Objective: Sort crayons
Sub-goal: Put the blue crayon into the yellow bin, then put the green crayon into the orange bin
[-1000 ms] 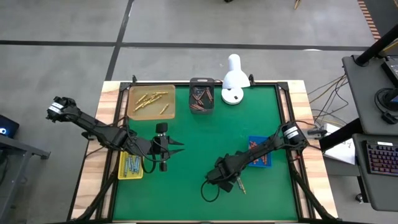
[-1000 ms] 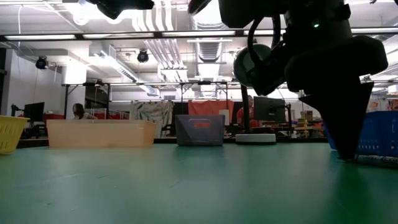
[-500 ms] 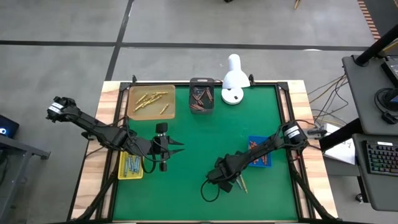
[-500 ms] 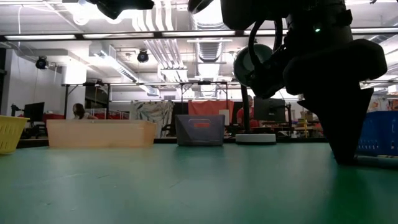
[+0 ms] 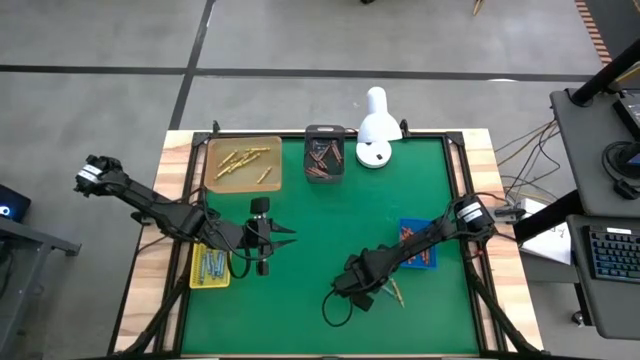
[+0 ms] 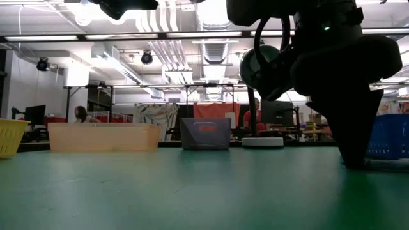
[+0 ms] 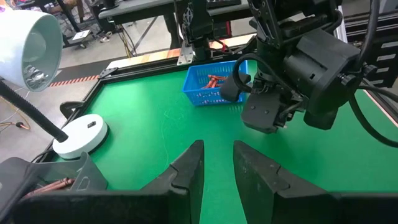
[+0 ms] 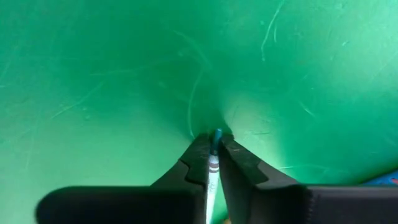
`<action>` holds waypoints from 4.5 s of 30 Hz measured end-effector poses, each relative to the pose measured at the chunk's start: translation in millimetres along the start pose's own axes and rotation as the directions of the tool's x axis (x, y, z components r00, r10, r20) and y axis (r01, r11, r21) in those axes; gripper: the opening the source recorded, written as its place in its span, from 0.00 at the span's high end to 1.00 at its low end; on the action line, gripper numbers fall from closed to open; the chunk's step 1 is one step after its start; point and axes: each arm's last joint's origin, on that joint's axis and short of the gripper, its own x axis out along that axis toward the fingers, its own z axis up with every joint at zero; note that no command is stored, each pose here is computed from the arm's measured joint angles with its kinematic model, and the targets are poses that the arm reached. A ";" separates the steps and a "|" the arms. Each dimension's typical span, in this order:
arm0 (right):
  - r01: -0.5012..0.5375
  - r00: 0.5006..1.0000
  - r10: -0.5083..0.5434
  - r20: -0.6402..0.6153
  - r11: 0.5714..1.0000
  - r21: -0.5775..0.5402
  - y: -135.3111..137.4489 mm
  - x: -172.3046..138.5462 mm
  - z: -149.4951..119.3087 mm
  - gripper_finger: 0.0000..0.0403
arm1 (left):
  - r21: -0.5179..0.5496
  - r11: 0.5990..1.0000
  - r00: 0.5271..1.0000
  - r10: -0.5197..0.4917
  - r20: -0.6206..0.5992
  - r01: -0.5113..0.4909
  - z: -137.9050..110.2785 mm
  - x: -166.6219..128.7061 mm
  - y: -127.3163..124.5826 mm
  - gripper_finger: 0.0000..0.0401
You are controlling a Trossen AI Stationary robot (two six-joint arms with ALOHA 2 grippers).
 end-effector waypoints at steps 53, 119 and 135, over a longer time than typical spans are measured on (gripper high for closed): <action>0.145 0.125 0.583 0.803 0.790 -0.596 22.8 -189.4 16.2 0.98 | 0.000 0.922 0.847 -0.356 0.395 0.387 -36.5 51.2 -42.4 0.68; 0.183 0.325 0.488 0.810 0.808 -0.560 0.3 -191.4 -5.4 0.69 | -0.173 0.725 0.014 -0.220 -0.975 -0.666 -82.1 -54.0 -25.9 0.98; 0.178 0.332 0.485 0.809 0.810 -0.559 0.2 -190.3 -5.4 0.68 | -0.097 0.790 -0.058 -0.165 -0.985 -0.605 -91.1 -43.9 -33.1 0.83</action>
